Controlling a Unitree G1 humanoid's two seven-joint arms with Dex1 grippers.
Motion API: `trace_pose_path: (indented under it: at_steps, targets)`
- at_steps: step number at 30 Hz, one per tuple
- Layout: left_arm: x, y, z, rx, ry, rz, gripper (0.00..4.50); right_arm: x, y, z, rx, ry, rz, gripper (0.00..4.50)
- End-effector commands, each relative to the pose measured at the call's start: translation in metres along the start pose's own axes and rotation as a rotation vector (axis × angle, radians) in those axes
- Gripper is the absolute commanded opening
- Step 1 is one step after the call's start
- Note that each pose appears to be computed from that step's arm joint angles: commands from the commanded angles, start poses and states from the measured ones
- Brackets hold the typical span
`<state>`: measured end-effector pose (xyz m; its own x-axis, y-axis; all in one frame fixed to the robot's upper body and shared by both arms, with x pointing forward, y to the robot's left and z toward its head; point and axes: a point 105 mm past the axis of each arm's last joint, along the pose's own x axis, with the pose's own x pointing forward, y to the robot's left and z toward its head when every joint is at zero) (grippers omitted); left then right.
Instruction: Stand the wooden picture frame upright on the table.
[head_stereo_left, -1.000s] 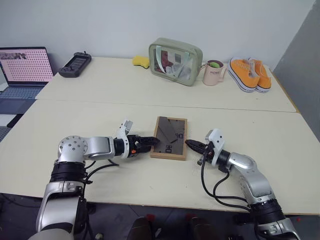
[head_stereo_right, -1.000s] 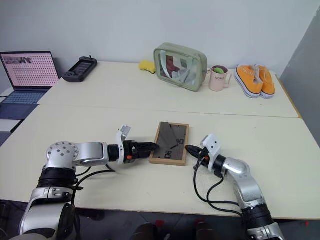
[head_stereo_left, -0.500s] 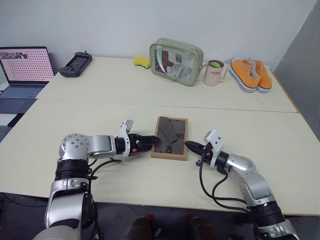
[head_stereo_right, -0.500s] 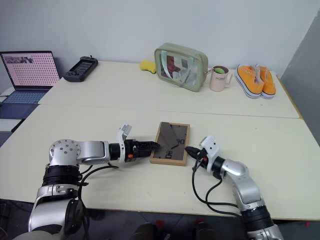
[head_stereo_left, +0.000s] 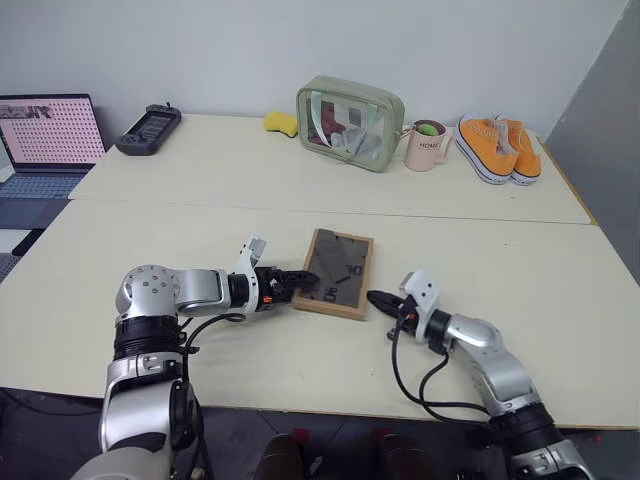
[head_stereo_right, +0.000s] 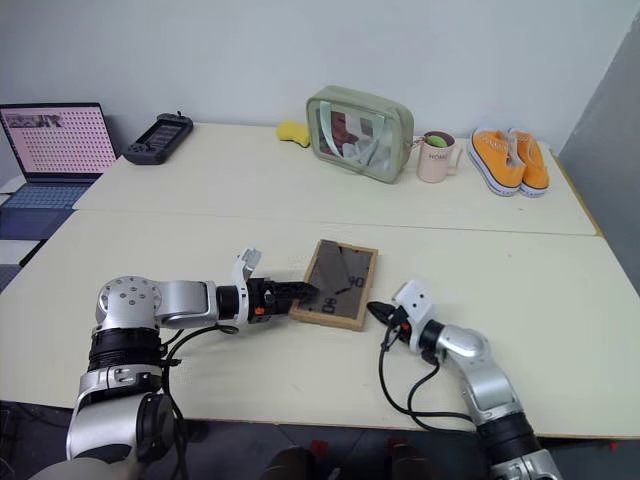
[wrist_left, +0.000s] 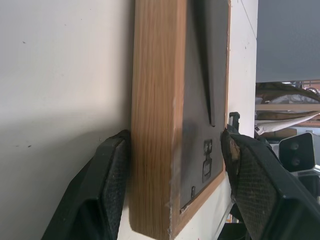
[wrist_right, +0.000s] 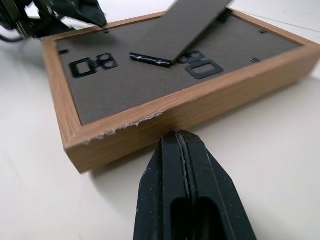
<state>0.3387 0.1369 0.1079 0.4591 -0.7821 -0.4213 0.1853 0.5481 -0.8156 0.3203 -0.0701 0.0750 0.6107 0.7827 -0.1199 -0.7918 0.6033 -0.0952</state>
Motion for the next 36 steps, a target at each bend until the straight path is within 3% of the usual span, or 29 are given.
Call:
trace_pose_path:
  at_steps: [1, 14, 24, 36]
  targets:
    - [0.001, -0.002, 0.001, 0.017, 0.000, 0.005, 3.01, 0.015, 0.011, 0.022, -0.016, -0.068, 0.030, 0.00]
    - [0.000, -0.003, 0.004, 0.010, -0.016, -0.002, 3.01, 0.001, -0.001, 0.010, -0.031, -0.024, -0.002, 0.00]
    - [0.000, -0.008, 0.011, 0.002, -0.050, -0.034, 1.35, -0.013, -0.015, -0.002, -0.050, 0.022, -0.030, 0.00]
    - [0.000, -0.032, 0.019, 0.077, -0.078, -0.122, 1.29, -0.017, -0.018, -0.005, -0.062, 0.034, -0.035, 0.00]
